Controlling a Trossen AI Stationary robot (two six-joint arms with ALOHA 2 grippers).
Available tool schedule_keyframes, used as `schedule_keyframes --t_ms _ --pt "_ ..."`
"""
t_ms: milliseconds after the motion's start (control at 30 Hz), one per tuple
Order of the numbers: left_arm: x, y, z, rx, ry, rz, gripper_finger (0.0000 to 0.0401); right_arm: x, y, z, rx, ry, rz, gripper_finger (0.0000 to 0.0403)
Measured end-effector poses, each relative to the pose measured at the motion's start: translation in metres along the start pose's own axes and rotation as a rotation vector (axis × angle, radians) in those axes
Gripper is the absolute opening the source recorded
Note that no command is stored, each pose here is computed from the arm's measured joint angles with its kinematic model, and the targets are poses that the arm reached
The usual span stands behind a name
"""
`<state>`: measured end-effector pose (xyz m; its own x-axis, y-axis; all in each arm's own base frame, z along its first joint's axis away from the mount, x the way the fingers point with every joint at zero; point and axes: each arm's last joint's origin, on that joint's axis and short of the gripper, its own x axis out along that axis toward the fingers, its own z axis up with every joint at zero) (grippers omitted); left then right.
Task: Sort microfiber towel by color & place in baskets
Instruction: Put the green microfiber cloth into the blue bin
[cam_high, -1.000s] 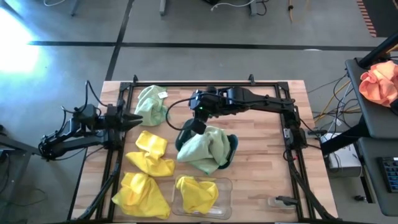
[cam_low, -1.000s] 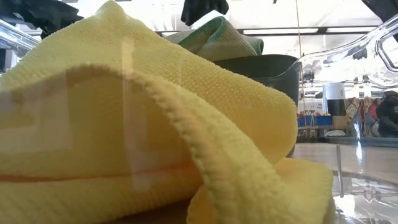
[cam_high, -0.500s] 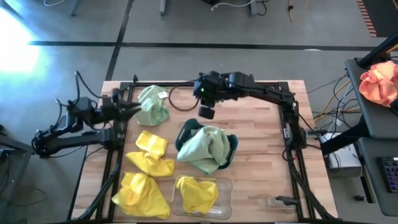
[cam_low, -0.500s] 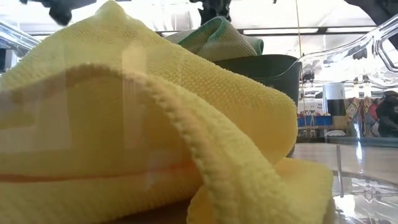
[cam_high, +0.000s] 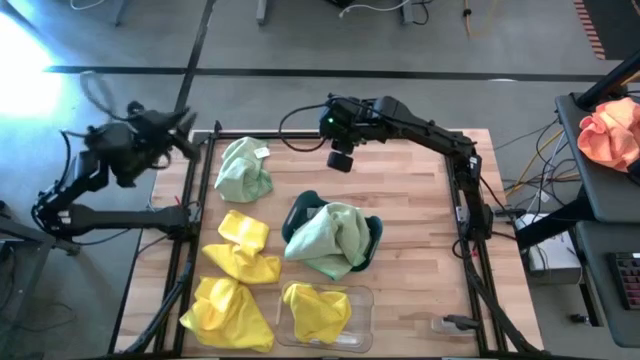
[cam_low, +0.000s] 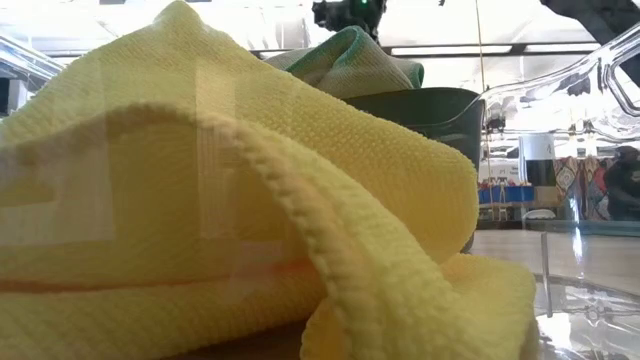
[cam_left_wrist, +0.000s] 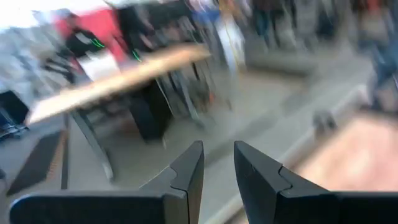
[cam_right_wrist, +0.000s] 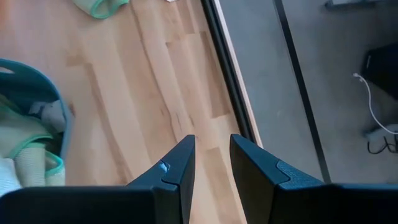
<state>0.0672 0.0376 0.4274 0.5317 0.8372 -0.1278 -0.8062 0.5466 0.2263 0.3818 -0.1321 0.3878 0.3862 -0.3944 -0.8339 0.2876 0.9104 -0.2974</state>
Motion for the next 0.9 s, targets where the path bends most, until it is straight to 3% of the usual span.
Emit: schedule_keyframes --t_ms 133,367,567,767,900 --pt "0.005 -0.009 0.000 0.107 0.302 -0.132 0.0075 0.002 -0.008 -0.001 0.020 0.005 -0.007 0.0093" --pt "0.021 -0.024 -0.012 0.307 0.659 -0.154 0.0075 0.005 -0.021 -0.004 0.106 0.013 -0.022 0.0093" --pt "0.035 -0.033 -0.041 0.299 0.718 -0.161 0.0075 0.006 -0.023 -0.005 0.132 0.015 -0.026 0.0093" --pt "0.048 -0.038 -0.077 0.110 0.700 -0.264 0.0075 0.006 -0.023 -0.005 0.120 0.015 -0.026 0.0093" --pt "0.058 -0.039 -0.100 0.057 0.725 -0.267 0.0075 0.006 -0.023 -0.005 0.119 0.017 -0.025 0.0093"
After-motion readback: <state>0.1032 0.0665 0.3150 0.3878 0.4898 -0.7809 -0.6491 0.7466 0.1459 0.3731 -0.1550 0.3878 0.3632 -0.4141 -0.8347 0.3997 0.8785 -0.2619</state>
